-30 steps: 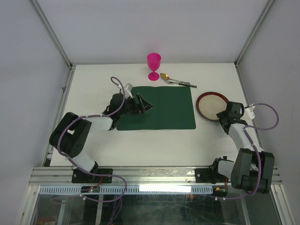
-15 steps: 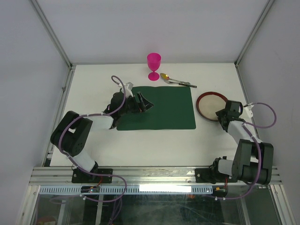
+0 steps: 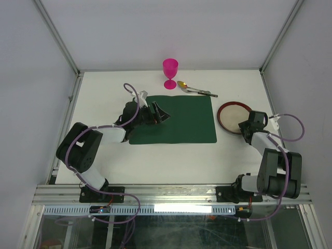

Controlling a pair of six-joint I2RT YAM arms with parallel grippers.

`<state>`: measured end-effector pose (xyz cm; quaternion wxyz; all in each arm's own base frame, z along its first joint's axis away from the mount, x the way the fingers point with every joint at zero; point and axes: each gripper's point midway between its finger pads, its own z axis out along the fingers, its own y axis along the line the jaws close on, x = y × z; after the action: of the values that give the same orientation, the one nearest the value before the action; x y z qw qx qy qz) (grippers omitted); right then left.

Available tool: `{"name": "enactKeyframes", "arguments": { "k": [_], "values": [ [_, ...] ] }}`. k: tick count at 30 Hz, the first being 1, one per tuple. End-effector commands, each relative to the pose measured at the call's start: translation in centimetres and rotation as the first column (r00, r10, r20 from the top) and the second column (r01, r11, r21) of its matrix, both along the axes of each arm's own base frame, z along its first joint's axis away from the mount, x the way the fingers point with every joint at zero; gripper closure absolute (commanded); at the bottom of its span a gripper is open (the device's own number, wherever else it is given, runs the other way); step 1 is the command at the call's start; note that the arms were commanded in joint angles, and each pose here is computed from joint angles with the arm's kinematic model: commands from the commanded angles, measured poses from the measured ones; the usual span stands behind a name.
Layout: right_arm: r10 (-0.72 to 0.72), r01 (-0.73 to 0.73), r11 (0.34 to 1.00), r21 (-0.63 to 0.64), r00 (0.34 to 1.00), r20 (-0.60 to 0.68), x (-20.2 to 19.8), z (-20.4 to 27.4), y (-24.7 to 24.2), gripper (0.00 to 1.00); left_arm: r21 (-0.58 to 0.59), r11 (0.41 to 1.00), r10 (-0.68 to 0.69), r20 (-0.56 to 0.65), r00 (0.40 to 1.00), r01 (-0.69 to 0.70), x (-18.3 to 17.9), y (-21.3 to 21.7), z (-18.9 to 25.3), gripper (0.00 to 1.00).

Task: Set the dinner table for one person
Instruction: Pick up the plate at the center of the board.

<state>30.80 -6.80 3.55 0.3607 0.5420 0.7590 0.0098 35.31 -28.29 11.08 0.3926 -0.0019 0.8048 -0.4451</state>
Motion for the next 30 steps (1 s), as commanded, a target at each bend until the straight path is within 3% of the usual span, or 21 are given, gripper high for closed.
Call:
{"name": "enactKeyframes", "arguments": {
  "k": [1,8,18,30],
  "values": [
    [-0.043,0.044,0.999,-0.004,0.997,0.065,1.3,0.7,-0.8,0.46,-0.020,1.000,-0.003,0.081,0.997,0.005,1.3,-0.8,2.4,0.17],
    [-0.057,0.056,0.998,0.006,0.996,0.062,1.5,0.0,-0.9,0.51,-0.024,1.000,-0.015,0.083,0.996,0.017,1.8,-1.4,2.3,0.16],
    [-0.055,0.055,0.998,-0.005,0.996,0.067,1.3,0.1,-1.3,0.50,-0.121,0.975,-0.172,0.121,0.978,0.187,3.5,-5.5,3.1,0.17],
    [-0.056,0.055,0.998,0.019,0.997,0.049,1.1,-0.9,-1.2,0.69,-0.135,0.960,-0.229,0.134,0.964,0.246,4.3,-9.0,3.7,0.20]
  ]
}}
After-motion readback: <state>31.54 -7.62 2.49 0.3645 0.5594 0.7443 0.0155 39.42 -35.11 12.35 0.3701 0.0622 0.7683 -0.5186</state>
